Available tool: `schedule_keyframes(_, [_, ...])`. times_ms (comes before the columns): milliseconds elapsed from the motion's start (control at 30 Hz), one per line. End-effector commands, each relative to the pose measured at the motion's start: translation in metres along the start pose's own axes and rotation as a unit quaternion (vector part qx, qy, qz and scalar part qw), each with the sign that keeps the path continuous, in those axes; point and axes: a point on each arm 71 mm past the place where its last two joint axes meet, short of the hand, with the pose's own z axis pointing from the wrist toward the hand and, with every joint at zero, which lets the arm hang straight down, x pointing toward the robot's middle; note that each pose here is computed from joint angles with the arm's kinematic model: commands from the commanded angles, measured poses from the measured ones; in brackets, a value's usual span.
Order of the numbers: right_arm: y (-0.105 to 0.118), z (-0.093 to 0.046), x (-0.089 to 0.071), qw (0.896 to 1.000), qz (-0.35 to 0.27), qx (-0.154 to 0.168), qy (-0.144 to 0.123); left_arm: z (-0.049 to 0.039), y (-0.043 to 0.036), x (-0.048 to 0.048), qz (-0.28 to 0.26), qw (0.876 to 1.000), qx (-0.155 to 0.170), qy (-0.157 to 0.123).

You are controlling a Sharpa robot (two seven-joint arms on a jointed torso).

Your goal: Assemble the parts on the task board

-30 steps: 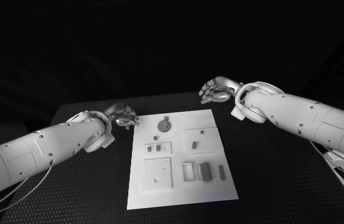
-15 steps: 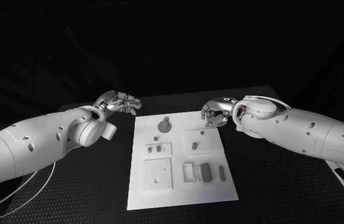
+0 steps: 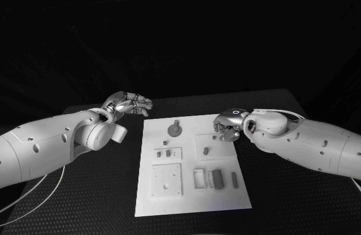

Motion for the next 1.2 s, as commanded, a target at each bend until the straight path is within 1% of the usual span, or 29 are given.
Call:
schedule_keyframes(33, [0.005, 0.002, 0.002, 1.000, -0.018, -0.005, 0.002, 0.0003, -0.0025, 0.0003, -0.013, 1.000, 0.010, 0.002])
schedule_keyframes(133, [0.009, 0.004, 0.003, 1.000, -0.017, -0.009, 0.001, 0.0002, -0.0022, -0.0004, -0.013, 1.000, 0.009, 0.001])
schedule_keyframes(567, [0.018, 0.013, 0.015, 1.000, -0.013, -0.021, 0.015, 0.0008, -0.0018, -0.0008, -0.013, 1.000, 0.007, 0.000])
schedule_keyframes(767, [0.019, 0.014, 0.019, 0.999, -0.017, -0.022, 0.022, 0.0007, -0.0017, -0.0009, -0.013, 1.000, 0.006, 0.000])
schedule_keyframes(933, [0.018, 0.014, 0.021, 0.999, -0.026, -0.020, 0.022, 0.0004, -0.0015, -0.0017, -0.013, 1.000, 0.005, -0.001])
schedule_keyframes(1200, [0.017, 0.014, 0.024, 0.999, -0.036, -0.017, 0.033, 0.0001, -0.0009, -0.0028, -0.013, 1.000, 0.002, -0.001])
